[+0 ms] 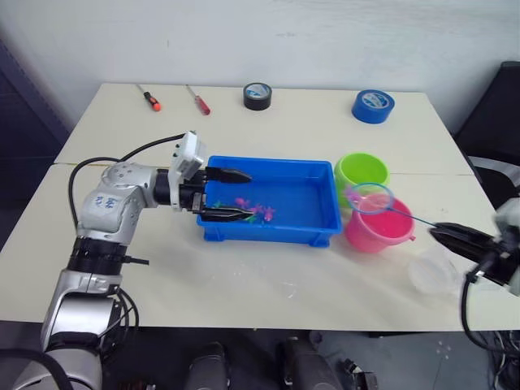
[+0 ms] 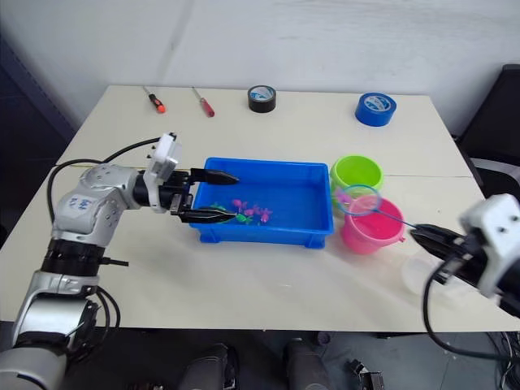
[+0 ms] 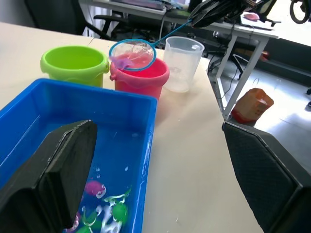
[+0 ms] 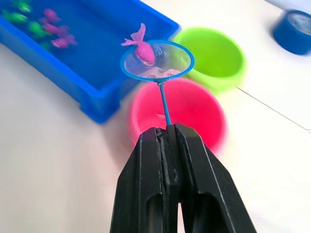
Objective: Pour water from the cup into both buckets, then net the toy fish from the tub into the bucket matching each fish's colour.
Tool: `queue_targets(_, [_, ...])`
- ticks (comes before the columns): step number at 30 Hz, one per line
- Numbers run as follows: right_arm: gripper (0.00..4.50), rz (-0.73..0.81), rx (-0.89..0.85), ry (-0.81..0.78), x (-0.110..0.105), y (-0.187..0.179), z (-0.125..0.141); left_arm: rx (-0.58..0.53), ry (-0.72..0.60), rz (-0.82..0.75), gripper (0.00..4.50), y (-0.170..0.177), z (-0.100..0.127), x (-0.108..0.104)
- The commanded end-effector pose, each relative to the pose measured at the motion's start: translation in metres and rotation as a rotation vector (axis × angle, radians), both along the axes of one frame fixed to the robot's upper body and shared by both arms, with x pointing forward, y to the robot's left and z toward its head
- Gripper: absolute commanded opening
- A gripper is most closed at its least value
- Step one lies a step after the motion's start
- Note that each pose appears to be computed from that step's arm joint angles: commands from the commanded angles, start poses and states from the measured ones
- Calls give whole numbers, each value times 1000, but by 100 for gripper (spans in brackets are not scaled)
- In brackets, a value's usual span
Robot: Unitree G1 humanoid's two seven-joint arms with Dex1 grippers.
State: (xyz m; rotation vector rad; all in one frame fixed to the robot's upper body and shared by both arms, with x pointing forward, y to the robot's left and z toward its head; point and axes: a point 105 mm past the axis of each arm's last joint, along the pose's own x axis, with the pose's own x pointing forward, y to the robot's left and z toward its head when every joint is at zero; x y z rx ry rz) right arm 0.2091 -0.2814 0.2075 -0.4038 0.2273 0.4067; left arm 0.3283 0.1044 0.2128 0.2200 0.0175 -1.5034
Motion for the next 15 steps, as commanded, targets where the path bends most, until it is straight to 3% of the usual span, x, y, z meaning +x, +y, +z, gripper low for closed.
queue_targets(1, [0,-38,-85,-75,-9,-8,15,-2,-38,-38,448,-7,6,1])
queue_targets(5, [0,-74,-280,-96,-12,-19,15,-18,-46,-61,448,-15,8,4])
queue_targets(15, [0,66,-914,-229,-2,-21,17,-22,-66,-68,448,-18,9,6])
